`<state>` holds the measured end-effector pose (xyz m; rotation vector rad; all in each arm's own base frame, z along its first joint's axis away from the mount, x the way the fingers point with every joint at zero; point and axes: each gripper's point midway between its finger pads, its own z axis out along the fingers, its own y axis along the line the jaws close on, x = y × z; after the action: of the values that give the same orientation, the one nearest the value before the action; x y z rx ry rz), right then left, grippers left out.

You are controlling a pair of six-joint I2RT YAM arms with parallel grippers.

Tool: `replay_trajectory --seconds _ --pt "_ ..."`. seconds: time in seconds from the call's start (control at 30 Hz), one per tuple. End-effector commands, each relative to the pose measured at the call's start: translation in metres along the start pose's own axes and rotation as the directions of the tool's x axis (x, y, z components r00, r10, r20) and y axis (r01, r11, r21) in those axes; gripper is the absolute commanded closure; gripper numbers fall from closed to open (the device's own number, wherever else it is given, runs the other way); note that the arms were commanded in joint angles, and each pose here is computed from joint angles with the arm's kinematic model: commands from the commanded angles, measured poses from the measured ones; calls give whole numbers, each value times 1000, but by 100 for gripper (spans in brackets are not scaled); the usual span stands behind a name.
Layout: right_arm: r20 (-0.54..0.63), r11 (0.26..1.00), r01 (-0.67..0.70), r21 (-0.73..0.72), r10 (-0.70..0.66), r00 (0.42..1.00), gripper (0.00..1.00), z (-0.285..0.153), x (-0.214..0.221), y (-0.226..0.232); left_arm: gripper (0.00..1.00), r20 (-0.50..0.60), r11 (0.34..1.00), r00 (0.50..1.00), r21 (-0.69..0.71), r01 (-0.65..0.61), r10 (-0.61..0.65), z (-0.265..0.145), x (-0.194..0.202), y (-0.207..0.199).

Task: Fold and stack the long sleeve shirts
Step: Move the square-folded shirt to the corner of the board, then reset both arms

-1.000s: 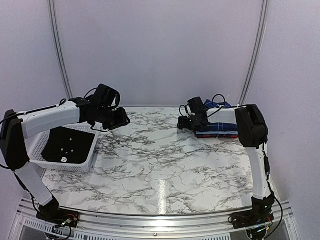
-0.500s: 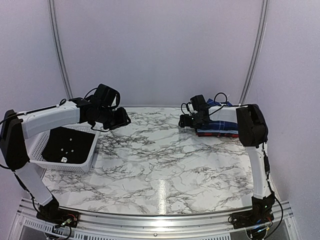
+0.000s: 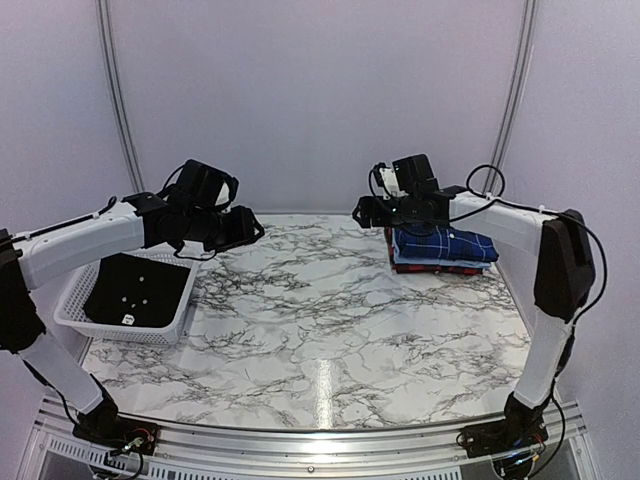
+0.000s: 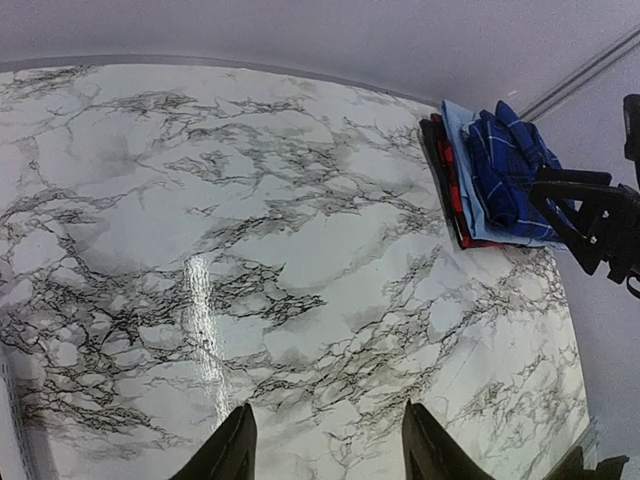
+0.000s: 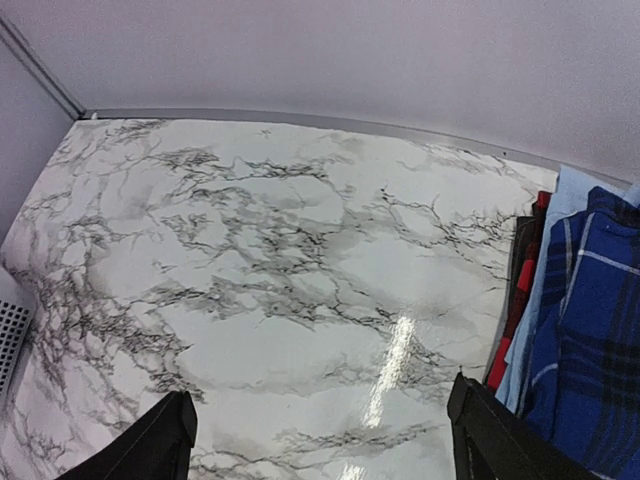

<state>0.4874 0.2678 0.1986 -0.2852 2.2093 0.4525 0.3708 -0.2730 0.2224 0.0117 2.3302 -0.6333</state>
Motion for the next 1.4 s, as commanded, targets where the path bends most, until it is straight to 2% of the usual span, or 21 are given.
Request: replay_trajectory --seconds 0.0,0.13,0.33,0.43,0.83,1.37 --pt "64 999 25 -21 -23 998 17 -38 -4 20 47 57 996 996 42 -76 74 -17 -2 -19" --pt "124 998 32 -63 -24 992 17 -79 -3 35 31 86 989 987 50 -138 134 -26 5 -31" --pt "214 998 18 -68 -3 977 16 -136 6 29 7 126 984 980 68 -165 156 -38 14 -36" --pt "268 998 12 -56 3 963 11 -164 13 21 3 153 983 975 65 -171 160 -44 16 -33" --pt "417 1000 -14 6 10 909 1 -236 22 -3 1 241 986 958 15 -164 156 -74 35 6" --pt "396 996 -75 57 46 917 1 -231 23 -15 1 272 987 949 -12 -161 158 -83 33 15"
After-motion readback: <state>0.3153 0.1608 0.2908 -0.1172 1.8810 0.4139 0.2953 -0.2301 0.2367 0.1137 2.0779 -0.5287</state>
